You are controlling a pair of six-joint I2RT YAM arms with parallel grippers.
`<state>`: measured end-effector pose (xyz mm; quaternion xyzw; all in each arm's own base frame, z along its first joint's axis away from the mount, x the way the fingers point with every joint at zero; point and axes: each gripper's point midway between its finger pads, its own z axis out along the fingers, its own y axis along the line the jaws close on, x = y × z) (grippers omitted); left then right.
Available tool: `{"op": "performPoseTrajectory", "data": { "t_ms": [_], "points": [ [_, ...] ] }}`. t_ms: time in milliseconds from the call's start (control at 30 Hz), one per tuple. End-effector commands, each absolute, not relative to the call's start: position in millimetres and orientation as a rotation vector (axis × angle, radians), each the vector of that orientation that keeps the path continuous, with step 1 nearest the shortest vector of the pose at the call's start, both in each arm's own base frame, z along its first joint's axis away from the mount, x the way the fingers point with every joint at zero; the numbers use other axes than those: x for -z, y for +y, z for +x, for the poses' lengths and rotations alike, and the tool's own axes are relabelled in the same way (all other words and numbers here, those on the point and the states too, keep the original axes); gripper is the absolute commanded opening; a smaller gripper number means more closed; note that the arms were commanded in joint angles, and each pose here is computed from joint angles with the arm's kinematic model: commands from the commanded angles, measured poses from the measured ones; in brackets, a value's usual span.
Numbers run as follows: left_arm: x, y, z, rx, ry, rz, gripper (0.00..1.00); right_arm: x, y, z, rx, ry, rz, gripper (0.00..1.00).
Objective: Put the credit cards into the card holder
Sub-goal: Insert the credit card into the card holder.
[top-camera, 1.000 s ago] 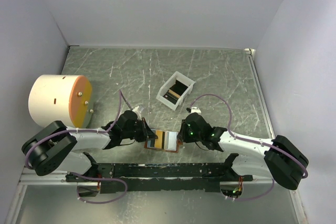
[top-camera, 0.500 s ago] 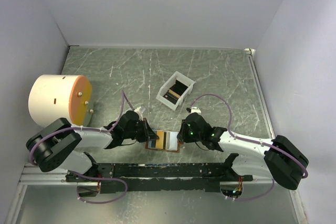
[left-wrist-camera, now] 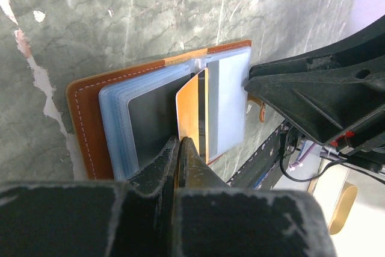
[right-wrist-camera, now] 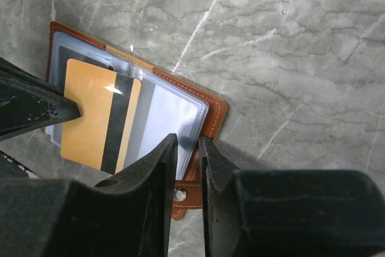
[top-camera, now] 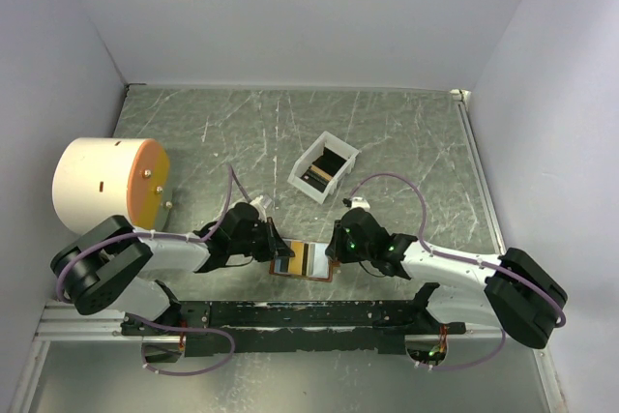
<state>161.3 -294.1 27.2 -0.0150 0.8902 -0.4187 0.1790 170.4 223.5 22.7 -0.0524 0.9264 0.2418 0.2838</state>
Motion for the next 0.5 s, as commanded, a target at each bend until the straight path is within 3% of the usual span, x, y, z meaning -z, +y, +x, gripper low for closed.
{"op": "performPoseTrajectory", "data": {
  "t_ms": [0, 267, 467],
  "points": [
    [-11.0, -285.5, 148.0, 1.111, 2.610, -0.007, 0.07, -26.2, 216.2, 170.8, -0.594, 2.494, -0.098, 0.23],
    [-14.5, -283.8, 149.9, 1.104, 2.603, -0.039, 0.07, -28.1, 211.3, 161.7, -0.608, 2.530, -0.035, 0.34],
    [-11.5, -285.8, 146.9, 1.128, 2.622, -0.071, 0.07, -23.7, 223.6, 160.5, -0.698, 2.516, -0.034, 0.31]
  ]
}}
